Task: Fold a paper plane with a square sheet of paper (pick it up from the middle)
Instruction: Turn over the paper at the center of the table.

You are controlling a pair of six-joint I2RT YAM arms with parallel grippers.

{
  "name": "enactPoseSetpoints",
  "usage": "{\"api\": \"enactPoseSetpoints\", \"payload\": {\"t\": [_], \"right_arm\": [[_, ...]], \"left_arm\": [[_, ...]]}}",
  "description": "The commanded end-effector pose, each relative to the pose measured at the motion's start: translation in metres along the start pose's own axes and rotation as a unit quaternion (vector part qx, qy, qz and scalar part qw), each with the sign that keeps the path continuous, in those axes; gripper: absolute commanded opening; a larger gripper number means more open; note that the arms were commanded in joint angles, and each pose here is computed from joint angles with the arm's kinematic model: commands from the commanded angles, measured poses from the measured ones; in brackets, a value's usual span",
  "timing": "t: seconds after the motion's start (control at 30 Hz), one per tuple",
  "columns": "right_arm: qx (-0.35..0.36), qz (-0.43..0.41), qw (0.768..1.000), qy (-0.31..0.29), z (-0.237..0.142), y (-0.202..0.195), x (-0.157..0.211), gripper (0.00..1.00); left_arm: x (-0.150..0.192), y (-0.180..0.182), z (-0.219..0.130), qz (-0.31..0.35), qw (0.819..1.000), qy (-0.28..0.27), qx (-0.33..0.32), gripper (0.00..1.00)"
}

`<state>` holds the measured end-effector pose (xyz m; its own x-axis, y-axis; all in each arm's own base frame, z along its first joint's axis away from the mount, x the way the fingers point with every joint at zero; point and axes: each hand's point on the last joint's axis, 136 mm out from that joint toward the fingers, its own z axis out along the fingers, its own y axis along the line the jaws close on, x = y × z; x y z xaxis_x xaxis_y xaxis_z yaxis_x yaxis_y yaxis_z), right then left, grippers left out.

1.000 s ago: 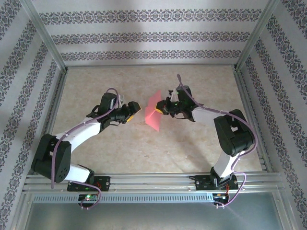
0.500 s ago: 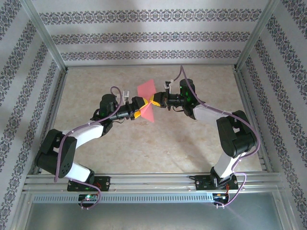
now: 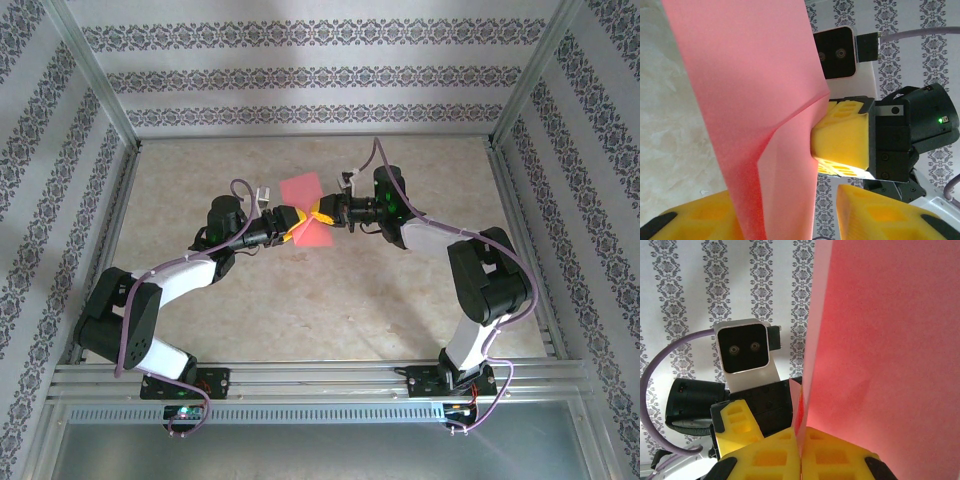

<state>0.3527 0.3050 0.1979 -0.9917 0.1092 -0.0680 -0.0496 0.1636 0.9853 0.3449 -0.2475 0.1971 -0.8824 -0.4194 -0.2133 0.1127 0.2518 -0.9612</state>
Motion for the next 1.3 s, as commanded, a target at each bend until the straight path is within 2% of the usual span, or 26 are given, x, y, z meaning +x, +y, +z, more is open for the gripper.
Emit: {"api": "enactPoseSetpoints", "payload": {"t": [0.0, 0.13, 0.23, 0.43, 0.53, 0.63, 0.73, 0.83, 0.97, 1.1, 1.2, 1.27], "right_arm": [[-0.01, -0.011, 1.0, 0.01, 0.0, 0.0, 0.0, 0.07], [-0.008, -0.009, 1.0, 0.011, 0.001, -0.003, 0.001, 0.08], [-0.003, -0.007, 1.0, 0.007, -0.001, -0.006, 0.0, 0.12], [0.024, 0.001, 0.999, -0.037, -0.022, -0.02, -0.015, 0.35], [0.052, 0.005, 0.995, -0.082, -0.046, -0.036, -0.026, 0.43], [0.101, 0.001, 0.987, -0.128, -0.071, -0.055, -0.033, 0.5], [0.184, -0.018, 0.968, -0.171, -0.096, -0.074, -0.034, 0.59], [0.27, -0.044, 0.941, -0.199, -0.119, -0.085, -0.032, 0.65], [0.33, -0.065, 0.912, -0.234, -0.143, -0.086, -0.032, 0.67], [0.356, -0.073, 0.896, -0.255, -0.157, -0.085, -0.03, 0.67], [0.369, -0.074, 0.888, -0.263, -0.163, -0.086, -0.028, 0.67], [0.374, -0.073, 0.886, -0.266, -0.166, -0.087, -0.026, 0.68]], "left_arm": [[-0.01, -0.011, 0.001, 0.024, 0.999, -0.005, 0.024, 0.39], [-0.012, -0.007, 0.002, 0.02, 1.0, -0.005, 0.02, 0.3], [-0.012, -0.003, 0.002, 0.017, 1.0, -0.003, 0.012, 0.19], [-0.014, 0.012, -0.003, 0.009, 1.0, -0.005, -0.023, 0.13], [-0.011, 0.027, -0.01, 0.014, 0.997, 0.0, -0.075, 0.12], [-0.008, 0.047, -0.028, 0.047, 0.981, 0.01, -0.188, 0.11], [-0.01, 0.06, -0.057, 0.101, 0.94, 0.013, -0.325, 0.09], [-0.015, 0.069, -0.087, 0.15, 0.878, 0.023, -0.454, 0.09], [-0.024, 0.072, -0.106, 0.217, 0.78, 0.049, -0.585, 0.09], [-0.033, 0.072, -0.108, 0.279, 0.67, 0.079, -0.683, 0.09], [-0.035, 0.078, -0.097, 0.306, 0.612, 0.099, -0.722, 0.09], [-0.032, 0.085, -0.084, 0.319, 0.589, 0.112, -0.734, 0.09]]}}
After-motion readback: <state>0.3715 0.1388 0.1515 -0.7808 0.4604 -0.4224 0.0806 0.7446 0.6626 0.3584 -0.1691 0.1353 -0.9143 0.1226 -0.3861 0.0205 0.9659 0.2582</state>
